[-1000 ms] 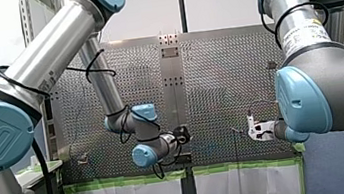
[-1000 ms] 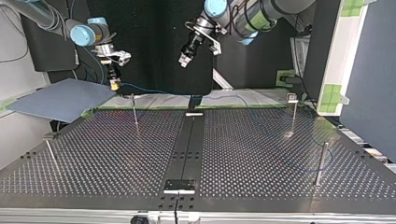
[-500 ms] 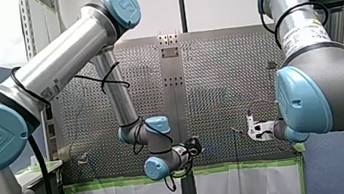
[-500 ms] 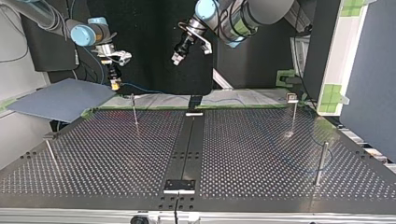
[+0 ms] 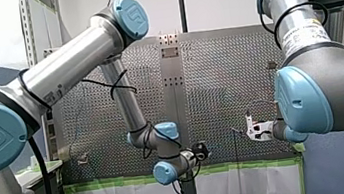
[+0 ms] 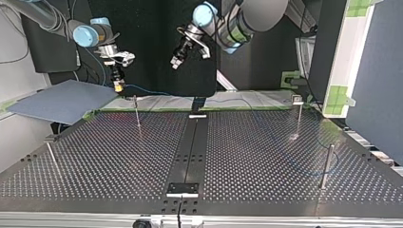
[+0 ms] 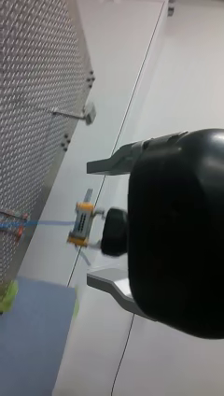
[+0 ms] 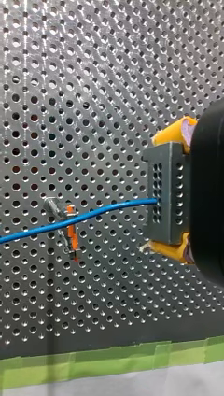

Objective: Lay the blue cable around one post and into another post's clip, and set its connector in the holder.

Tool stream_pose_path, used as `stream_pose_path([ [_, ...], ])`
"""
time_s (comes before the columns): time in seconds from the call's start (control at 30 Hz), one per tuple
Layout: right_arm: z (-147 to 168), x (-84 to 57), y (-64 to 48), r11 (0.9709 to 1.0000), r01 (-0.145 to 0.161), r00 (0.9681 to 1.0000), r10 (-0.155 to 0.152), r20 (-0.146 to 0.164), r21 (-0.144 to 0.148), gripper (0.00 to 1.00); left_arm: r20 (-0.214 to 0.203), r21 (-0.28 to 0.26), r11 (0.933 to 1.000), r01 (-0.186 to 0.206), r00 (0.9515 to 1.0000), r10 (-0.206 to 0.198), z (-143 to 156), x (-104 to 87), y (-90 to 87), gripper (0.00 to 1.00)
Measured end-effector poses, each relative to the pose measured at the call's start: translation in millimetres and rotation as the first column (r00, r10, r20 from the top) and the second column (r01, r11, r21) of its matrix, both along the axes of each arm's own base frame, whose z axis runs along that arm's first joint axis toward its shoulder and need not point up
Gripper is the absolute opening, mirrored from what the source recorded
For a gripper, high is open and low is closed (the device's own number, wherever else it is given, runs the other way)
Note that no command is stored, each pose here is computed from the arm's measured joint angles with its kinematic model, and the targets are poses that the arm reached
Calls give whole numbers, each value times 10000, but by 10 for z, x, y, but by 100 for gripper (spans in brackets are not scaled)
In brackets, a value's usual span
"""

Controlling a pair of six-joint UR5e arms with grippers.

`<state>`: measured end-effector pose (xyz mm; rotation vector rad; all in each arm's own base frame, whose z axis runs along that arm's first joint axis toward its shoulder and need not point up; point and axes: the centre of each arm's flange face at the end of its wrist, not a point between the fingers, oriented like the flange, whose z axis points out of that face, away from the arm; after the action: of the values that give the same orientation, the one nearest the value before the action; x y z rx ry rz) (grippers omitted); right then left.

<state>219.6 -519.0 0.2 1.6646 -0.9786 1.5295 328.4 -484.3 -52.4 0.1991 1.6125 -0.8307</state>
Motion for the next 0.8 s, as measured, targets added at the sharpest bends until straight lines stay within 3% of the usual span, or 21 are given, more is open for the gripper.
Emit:
stream_pose_path([
  [0.4,1,38,16,10000,-72,10000,72,0,-2,1,-643,572,9980,-282,9974,319,-359,175,-105,100],
  [0.6,1,53,22,10000,-100,10000,100,0,-3,1,-602,692,9965,-469,9969,511,-298,360,-207,100],
  [0.8,1,62,26,9999,-118,9999,118,0,-2,1,-262,833,9932,-819,9961,843,-175,568,-341,100],
])
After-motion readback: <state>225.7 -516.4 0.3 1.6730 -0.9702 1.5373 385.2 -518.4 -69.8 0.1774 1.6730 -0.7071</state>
